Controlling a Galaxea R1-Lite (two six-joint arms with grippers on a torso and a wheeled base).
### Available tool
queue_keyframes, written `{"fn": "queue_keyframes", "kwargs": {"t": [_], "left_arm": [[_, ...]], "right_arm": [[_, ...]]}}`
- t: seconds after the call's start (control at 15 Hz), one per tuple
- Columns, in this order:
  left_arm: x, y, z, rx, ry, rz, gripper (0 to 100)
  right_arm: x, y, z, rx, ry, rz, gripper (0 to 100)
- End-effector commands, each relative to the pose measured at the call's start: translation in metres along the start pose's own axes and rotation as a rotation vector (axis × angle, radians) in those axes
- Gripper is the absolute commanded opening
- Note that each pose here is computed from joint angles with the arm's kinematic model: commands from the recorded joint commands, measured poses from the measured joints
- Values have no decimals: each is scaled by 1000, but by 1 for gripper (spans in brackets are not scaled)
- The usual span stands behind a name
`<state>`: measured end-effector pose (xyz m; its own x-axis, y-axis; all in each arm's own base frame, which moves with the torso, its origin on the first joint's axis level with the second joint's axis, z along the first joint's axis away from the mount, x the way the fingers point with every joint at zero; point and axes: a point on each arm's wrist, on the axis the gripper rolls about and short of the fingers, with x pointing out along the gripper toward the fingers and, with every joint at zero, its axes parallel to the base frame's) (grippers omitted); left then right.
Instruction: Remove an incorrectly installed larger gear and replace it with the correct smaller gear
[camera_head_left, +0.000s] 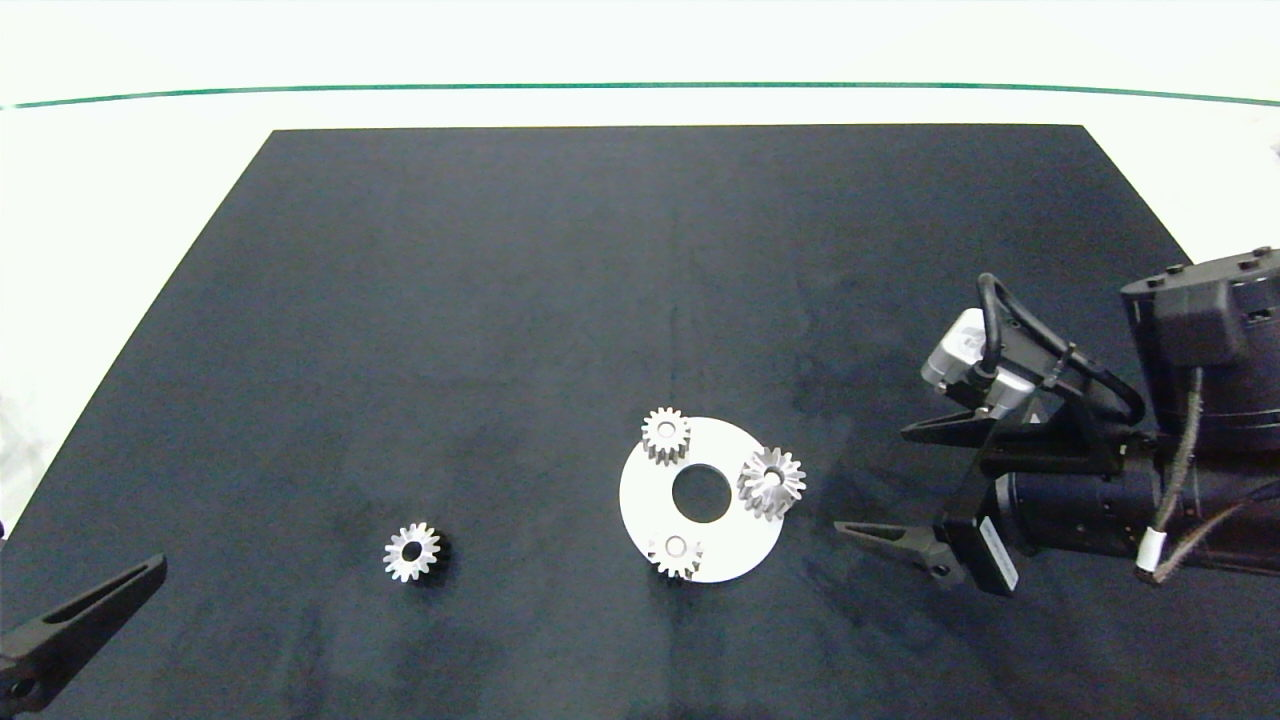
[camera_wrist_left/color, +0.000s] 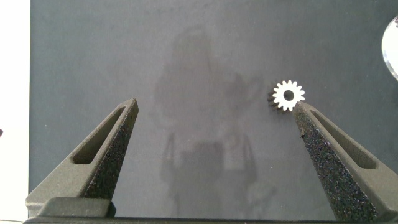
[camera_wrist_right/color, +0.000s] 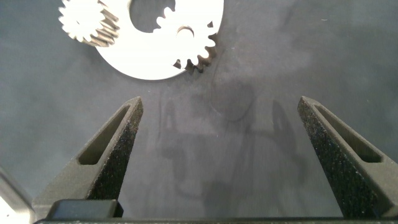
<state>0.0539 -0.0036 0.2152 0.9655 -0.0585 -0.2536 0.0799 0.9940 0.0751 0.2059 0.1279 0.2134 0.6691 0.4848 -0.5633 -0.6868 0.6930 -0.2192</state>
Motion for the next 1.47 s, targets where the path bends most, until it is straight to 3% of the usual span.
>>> {"fn": "queue_keyframes", "kwargs": {"t": [0.07,0.33,0.67,1.13,1.47], "left_arm": [[3,0,3,0,-2,0,100],[7,0,6,0,-26,3,100],[8,0,5,-2,-23,1,100],[8,0,4,-5,-23,3,100],[8,0,4,-5,-23,3,100]], "right_arm": [[25,0,-2,-40,50,20,100],[50,3,5,-87,29,0,100],[65,17,20,-120,11,34,100],[80,23,24,-137,34,5,100],[84,22,28,-137,19,-2,90]]}}
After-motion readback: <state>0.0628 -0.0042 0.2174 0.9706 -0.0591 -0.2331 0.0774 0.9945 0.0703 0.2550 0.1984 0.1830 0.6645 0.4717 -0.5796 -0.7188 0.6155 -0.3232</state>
